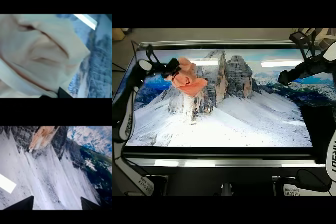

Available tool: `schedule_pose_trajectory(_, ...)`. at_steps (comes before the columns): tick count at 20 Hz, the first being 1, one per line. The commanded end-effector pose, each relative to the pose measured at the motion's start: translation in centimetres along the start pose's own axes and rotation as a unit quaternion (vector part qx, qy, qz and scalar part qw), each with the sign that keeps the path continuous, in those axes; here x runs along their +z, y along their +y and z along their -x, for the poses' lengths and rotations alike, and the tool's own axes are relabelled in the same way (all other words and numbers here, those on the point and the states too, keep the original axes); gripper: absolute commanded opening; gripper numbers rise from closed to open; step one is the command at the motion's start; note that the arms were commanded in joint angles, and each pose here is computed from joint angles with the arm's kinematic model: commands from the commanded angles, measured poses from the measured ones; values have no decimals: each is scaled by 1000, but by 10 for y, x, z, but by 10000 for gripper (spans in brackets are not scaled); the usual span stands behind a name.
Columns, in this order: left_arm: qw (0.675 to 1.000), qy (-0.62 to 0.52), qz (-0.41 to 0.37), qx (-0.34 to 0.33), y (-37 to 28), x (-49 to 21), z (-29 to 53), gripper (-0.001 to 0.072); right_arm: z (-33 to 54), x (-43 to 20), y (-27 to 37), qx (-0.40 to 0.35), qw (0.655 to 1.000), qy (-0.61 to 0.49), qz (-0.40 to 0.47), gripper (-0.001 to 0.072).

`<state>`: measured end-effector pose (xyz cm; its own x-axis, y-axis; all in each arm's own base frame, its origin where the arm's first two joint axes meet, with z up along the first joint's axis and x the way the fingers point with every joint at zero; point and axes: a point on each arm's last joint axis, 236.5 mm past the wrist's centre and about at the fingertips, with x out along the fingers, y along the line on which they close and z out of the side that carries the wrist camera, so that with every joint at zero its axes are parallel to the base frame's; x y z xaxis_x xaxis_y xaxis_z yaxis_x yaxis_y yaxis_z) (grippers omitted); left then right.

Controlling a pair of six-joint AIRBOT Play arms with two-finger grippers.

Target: Fold the shirts.

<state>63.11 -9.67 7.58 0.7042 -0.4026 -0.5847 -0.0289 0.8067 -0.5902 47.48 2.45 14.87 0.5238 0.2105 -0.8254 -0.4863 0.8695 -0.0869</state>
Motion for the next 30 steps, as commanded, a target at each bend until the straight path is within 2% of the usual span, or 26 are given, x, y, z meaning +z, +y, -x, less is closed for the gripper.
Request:
schedule_pose_trajectory(1, 971, -47, -217, -88, -142, 7, 108, 27, 54, 28, -8, -58, 995, -70, 32, 604)
schedule_pose_trajectory(4, 940, -94, -287, -159, -250, -19, 199, 27, 118, 37, 1, -96, 987, -117, 48, 604)
schedule_pose_trajectory(8, 929, -67, -315, -184, -314, -89, 237, 27, 194, 16, 27, -128, 981, -132, 63, 604)
schedule_pose_trajectory(11, 925, 24, -349, -145, -309, -170, 201, 28, 222, -21, 39, -141, 984, -89, 63, 605)
schedule_pose_trajectory(13, 931, 123, -322, -122, -288, -250, 160, 28, 218, -50, 51, -115, 991, -32, 55, 605)
schedule_pose_trajectory(18, 903, 303, -295, -80, -236, -442, 82, 30, 153, -76, 50, -49, 997, 58, 25, 605)
schedule_pose_trajectory(19, 899, 330, -276, -83, -234, -462, 76, 153, 132, -84, 51, -29, 996, 83, 20, 605)
schedule_pose_trajectory(20, 895, 346, -265, -92, -235, -469, 73, 531, 113, -92, 51, -12, 994, 106, 15, 605)
schedule_pose_trajectory(21, 897, 347, -256, -93, -235, -462, 71, 720, 94, -101, 54, 11, 991, 130, 12, 606)
schedule_pose_trajectory(24, 893, 329, -295, -87, -223, -381, 82, 720, 53, -119, 67, 70, 983, 170, 3, 606)
schedule_pose_trajectory(26, 902, 302, -304, -49, -193, -312, 95, 720, 29, -133, 76, 92, 979, 184, -8, 607)
schedule_pose_trajectory(28, 909, 313, -275, 4, -143, -271, 106, 720, 5, -158, 91, 123, 971, 205, -24, 607)
schedule_pose_trajectory(30, 908, 342, -238, 44, -95, -264, 107, 720, -15, -184, 117, 169, 959, 223, -37, 607)
